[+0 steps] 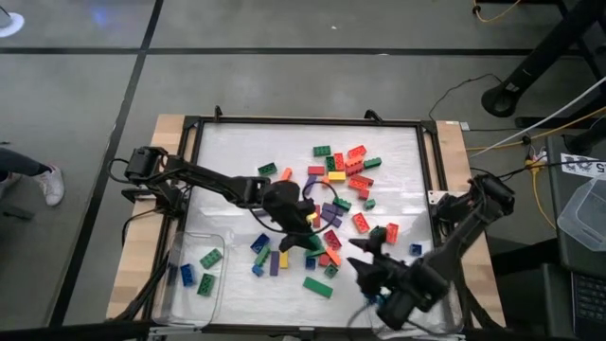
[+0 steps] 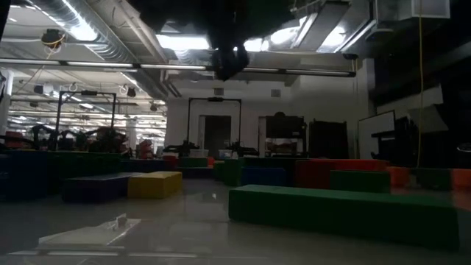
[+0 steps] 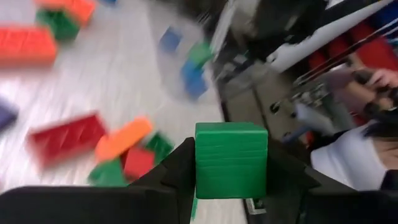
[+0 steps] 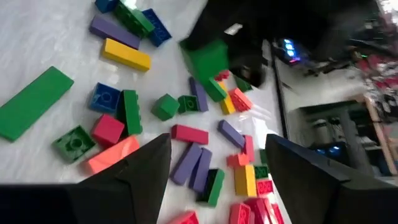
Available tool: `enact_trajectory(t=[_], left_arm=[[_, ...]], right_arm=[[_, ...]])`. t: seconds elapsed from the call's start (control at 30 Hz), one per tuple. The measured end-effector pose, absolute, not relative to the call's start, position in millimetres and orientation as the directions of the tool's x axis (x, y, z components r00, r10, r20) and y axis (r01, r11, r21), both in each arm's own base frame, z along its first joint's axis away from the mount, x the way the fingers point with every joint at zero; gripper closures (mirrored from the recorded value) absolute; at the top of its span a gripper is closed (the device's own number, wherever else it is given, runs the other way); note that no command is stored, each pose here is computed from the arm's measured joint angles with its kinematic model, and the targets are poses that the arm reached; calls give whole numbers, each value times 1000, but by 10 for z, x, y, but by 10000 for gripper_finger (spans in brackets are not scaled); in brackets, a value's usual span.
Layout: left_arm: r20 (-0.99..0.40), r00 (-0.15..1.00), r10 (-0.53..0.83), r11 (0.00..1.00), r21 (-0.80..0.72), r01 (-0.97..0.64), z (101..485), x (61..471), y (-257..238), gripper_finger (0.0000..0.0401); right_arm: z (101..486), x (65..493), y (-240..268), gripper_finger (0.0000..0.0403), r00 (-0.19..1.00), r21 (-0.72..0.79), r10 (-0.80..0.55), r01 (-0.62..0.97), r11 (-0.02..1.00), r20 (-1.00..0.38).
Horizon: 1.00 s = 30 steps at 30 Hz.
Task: Sort blocks by size
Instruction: Put the small green block into the right transparent bin
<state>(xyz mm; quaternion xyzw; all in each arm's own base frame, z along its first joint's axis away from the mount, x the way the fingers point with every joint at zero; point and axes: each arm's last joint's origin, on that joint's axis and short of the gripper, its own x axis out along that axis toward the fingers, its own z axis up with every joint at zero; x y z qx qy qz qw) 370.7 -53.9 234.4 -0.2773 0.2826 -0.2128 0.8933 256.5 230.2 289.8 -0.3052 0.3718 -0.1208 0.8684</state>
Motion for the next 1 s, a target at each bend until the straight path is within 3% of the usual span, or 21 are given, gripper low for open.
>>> enact_trajectory(t=[0.33,0.6,1.0], left_arm=[[-364,733,-575,780,-515,356,2367,3689,-710,269],[-359,708,-608,773,-472,425,2373,3656,-875,268],[-269,735,-623,764,-413,496,2466,3680,-924,268]], right_arm=[[2960,3130,1985,143,714,-549,-246,-227,805,-656],[3014,3302,1935,143,739,-466,-36,-385,797,-673],[3047,3356,1928,144,759,-448,22,-407,796,-650]])
